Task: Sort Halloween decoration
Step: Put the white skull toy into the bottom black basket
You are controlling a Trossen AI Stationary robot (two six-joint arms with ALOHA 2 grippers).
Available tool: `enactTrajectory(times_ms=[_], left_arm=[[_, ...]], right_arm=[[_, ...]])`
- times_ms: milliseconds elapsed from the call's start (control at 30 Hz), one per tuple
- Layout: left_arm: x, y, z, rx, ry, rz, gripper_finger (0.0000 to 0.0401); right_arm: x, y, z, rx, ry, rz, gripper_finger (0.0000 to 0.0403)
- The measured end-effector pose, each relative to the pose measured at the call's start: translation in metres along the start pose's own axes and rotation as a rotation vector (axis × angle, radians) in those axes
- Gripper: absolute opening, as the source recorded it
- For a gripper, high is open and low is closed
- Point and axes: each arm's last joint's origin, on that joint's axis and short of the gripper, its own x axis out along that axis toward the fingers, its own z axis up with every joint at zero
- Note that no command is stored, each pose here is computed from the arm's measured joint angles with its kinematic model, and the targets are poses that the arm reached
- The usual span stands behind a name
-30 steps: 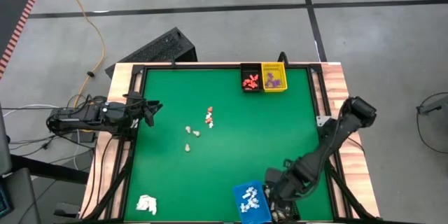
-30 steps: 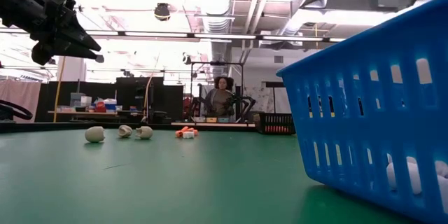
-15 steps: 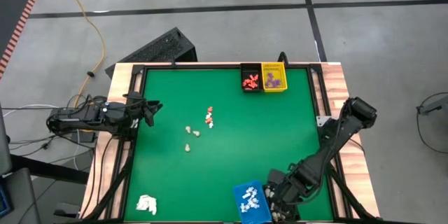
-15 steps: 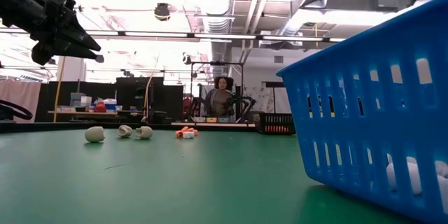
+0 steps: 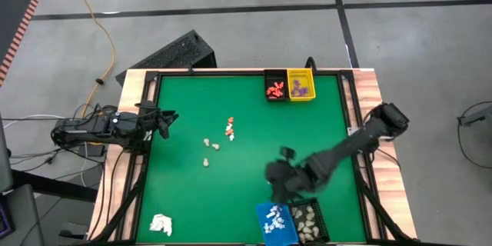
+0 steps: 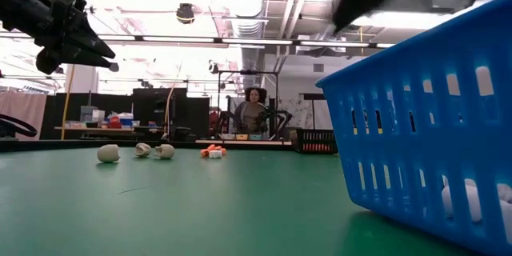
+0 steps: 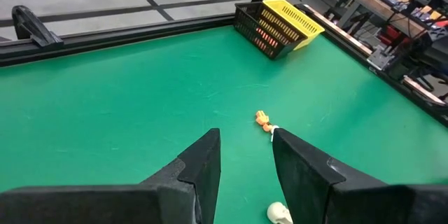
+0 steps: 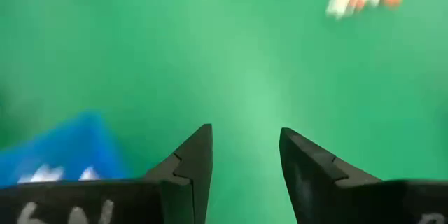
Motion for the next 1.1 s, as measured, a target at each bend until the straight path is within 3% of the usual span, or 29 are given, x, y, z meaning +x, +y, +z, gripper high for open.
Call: enactTrajectory(times_ms=[167, 333, 567, 733, 867, 1100], left_arm=[[0.0, 0.0, 0.0, 0.003, 0.0, 0.0, 0.0121], [0.0, 0.0, 0.0, 0.003, 0.0, 0.0, 0.0121], [0.0, 0.0, 0.0, 0.007, 0.003, 0.002, 0.0121], [0.0, 0.0, -0.001, 0.009, 0.005, 0.004, 0.0121], [0.0, 0.001, -0.001, 0.01, 0.006, 0.006, 0.0121], [0.0, 0.001, -0.001, 0.01, 0.005, 0.008, 0.0121]], right_arm=[[0.02, -0.034, 0.051, -0.079, -0.238, -0.002, 0.016], [0.041, -0.065, 0.089, -0.066, -0.427, -0.002, 0.016], [0.114, -0.069, 0.089, -0.192, -0.439, -0.035, 0.0159], [0.16, -0.07, 0.083, -0.19, -0.482, -0.032, 0.0159], [0.185, -0.079, 0.078, -0.186, -0.479, -0.054, 0.0159], [0.212, -0.097, 0.076, -0.13, -0.504, 0.024, 0.0159]])
